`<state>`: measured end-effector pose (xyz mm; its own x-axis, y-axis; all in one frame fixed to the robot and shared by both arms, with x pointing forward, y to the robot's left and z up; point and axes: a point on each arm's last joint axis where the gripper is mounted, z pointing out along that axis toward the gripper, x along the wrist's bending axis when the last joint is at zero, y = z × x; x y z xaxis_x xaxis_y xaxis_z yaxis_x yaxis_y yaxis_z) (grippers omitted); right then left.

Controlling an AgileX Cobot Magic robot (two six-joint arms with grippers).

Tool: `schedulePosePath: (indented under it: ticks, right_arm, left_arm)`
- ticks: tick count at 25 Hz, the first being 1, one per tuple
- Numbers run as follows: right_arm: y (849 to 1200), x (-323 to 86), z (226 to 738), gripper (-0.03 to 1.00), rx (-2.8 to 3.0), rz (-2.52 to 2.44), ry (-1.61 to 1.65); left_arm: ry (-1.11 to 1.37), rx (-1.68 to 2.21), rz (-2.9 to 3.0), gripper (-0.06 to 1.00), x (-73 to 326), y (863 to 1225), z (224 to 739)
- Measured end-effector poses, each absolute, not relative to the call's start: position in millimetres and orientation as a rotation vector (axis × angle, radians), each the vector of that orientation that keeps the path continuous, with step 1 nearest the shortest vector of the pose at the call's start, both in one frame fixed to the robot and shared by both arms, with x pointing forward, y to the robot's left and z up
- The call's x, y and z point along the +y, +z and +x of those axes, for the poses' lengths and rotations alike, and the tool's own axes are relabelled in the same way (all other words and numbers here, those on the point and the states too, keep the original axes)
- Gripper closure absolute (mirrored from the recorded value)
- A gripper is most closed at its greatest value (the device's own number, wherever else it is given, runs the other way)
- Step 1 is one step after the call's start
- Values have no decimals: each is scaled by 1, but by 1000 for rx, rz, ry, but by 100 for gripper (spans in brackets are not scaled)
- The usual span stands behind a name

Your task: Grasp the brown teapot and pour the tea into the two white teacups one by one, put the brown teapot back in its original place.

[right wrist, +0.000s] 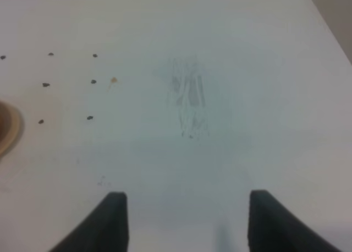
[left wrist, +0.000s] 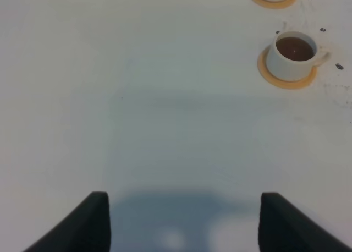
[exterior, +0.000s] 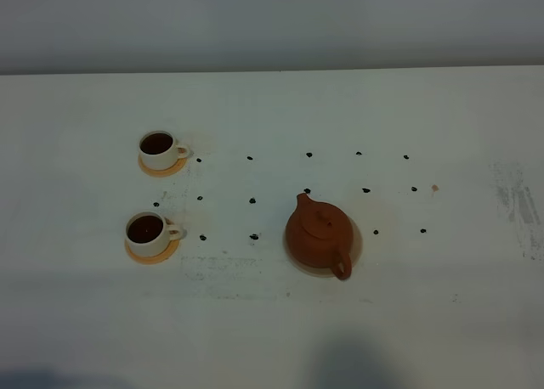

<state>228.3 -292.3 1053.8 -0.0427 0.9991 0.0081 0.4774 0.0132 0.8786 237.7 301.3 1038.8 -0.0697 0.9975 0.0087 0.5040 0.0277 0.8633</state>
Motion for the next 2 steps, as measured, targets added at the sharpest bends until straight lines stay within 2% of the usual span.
schedulePosePath:
  ticks: [2]
  right_arm:
    - [1054,-292,228,49,1603,1543,962]
  left_arm:
    - [956,1650,1546,40,301,1039,238]
